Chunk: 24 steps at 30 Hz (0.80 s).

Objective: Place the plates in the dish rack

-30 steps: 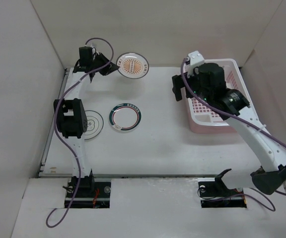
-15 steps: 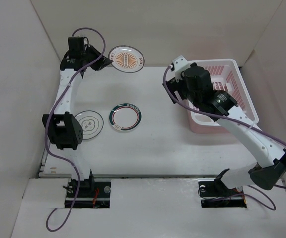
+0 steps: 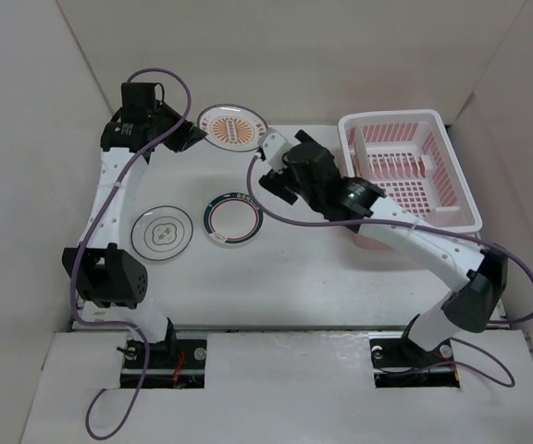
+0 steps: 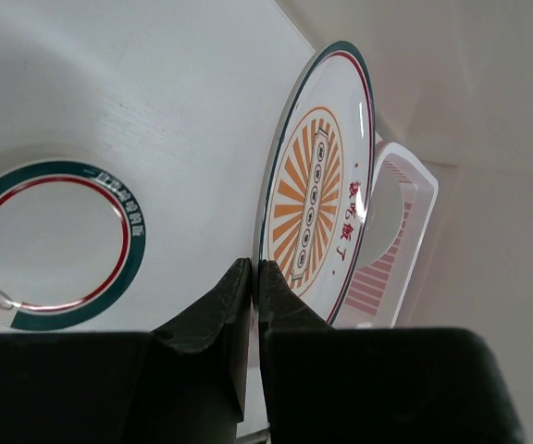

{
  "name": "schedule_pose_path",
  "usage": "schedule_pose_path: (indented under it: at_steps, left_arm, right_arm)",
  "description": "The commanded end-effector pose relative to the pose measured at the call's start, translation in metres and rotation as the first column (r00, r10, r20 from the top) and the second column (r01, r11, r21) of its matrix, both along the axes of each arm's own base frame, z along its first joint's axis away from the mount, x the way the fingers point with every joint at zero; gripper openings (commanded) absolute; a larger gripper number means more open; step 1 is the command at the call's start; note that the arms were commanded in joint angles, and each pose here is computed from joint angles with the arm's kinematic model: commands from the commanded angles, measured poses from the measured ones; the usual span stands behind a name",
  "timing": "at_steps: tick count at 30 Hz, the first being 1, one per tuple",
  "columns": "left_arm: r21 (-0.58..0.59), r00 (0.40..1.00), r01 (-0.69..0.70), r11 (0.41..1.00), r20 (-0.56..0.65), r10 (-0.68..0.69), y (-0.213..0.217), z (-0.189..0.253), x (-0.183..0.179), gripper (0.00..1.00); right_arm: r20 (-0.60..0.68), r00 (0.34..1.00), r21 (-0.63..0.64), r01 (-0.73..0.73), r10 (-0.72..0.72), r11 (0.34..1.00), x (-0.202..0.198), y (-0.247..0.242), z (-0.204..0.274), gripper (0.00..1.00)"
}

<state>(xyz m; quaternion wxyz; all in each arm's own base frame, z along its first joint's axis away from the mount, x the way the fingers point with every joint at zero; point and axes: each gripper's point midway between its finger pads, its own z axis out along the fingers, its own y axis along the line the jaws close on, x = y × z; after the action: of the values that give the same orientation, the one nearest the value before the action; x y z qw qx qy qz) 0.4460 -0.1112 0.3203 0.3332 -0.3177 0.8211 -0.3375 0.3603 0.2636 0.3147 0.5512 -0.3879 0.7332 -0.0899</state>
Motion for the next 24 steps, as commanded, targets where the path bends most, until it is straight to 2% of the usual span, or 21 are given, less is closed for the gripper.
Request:
schedule_pose_path:
  at_steps: [1, 9, 18, 24]
  left_arm:
    - [-0.021, 1.000, -0.018, 1.000, 0.015, 0.018, -0.008, 0.018, -0.021, 0.00]
    - [-0.035, 0.999, 0.023, 0.999, -0.028, -0.024, -0.023, 0.005, -0.041, 0.00]
    - [-0.072, 0.998, 0.060, 0.996, -0.011, -0.061, -0.030, 0.012, -0.049, 0.00]
    - [-0.088, 0.996, 0.084, 0.993, 0.001, -0.084, -0.033, 0.016, -0.053, 0.00]
  right_arm:
    - [0.136, 0.991, -0.005, -0.012, 0.012, 1.000, 0.010, 0.023, 0.024, 0.98]
    - [0.235, 0.971, 0.001, -0.045, 0.043, 0.999, 0.018, 0.055, 0.040, 0.97]
    - [0.225, 0.972, -0.073, -0.053, 0.068, 0.996, 0.033, 0.073, 0.014, 0.94]
    - [0.211, 0.972, -0.045, -0.099, 0.106, 0.994, 0.032, 0.084, 0.012, 0.94]
